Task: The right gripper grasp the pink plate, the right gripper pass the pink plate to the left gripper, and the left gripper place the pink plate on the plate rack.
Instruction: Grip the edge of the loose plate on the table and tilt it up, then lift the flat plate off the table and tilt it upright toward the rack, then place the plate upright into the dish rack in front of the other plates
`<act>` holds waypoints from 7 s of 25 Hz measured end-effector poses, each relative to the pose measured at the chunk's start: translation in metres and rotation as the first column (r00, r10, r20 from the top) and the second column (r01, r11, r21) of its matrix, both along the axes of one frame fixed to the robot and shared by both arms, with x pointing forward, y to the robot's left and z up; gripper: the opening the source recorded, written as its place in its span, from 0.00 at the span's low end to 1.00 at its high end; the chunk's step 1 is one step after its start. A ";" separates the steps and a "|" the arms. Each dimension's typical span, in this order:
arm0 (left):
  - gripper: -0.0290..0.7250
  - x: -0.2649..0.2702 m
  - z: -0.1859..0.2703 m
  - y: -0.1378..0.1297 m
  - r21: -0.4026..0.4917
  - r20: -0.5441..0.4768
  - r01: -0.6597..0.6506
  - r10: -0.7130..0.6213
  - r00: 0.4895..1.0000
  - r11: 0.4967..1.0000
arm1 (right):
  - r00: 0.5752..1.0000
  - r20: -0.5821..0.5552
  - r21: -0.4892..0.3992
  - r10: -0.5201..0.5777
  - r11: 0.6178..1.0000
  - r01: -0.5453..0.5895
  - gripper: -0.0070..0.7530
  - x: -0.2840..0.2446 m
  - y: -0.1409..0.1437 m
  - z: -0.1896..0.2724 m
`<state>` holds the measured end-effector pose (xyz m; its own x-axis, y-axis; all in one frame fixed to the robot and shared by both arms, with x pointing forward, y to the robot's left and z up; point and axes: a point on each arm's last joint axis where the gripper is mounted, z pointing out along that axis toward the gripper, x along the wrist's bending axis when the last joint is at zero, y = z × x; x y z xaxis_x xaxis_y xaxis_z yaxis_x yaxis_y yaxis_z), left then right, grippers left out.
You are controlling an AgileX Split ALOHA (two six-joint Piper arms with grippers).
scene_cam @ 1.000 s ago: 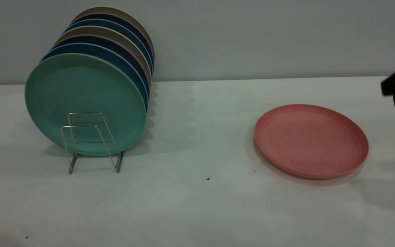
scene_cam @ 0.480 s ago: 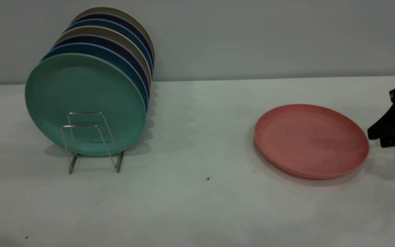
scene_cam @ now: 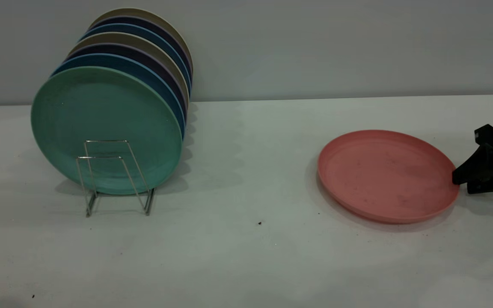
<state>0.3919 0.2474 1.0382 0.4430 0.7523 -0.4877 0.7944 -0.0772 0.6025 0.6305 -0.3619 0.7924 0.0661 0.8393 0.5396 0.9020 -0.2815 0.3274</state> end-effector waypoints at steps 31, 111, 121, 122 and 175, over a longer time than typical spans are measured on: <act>0.70 0.011 -0.005 -0.005 -0.126 -0.114 -0.047 0.032 0.993 0.991 | 0.947 0.076 0.133 0.313 0.938 -0.321 0.03 -0.004 0.052 0.048; 0.16 0.124 -0.102 0.006 -0.026 -0.039 -0.018 0.017 0.999 1.000 | 0.847 0.057 0.208 0.528 0.824 -0.527 0.78 -0.022 0.139 0.113; 0.16 0.149 -0.044 0.021 0.443 0.242 0.255 -0.388 0.890 0.860 | 0.865 -0.161 0.073 0.476 0.879 -0.471 0.75 -0.027 0.102 0.099; 0.16 0.151 -0.039 0.021 0.484 0.265 0.288 -0.452 0.852 0.826 | 0.865 -0.163 0.073 0.475 0.880 -0.469 0.75 -0.027 0.101 0.099; 0.16 0.216 -0.005 -0.002 0.860 0.215 0.381 -0.918 0.332 0.339 | 0.867 -0.163 0.074 0.470 0.882 -0.465 0.75 -0.027 0.101 0.099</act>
<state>0.6076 0.2452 1.0334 0.8545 -0.0524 0.5169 -0.2854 -0.8787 0.3827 0.6034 -0.2604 0.8913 -0.2366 0.7781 0.5819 0.9715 0.1799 0.1545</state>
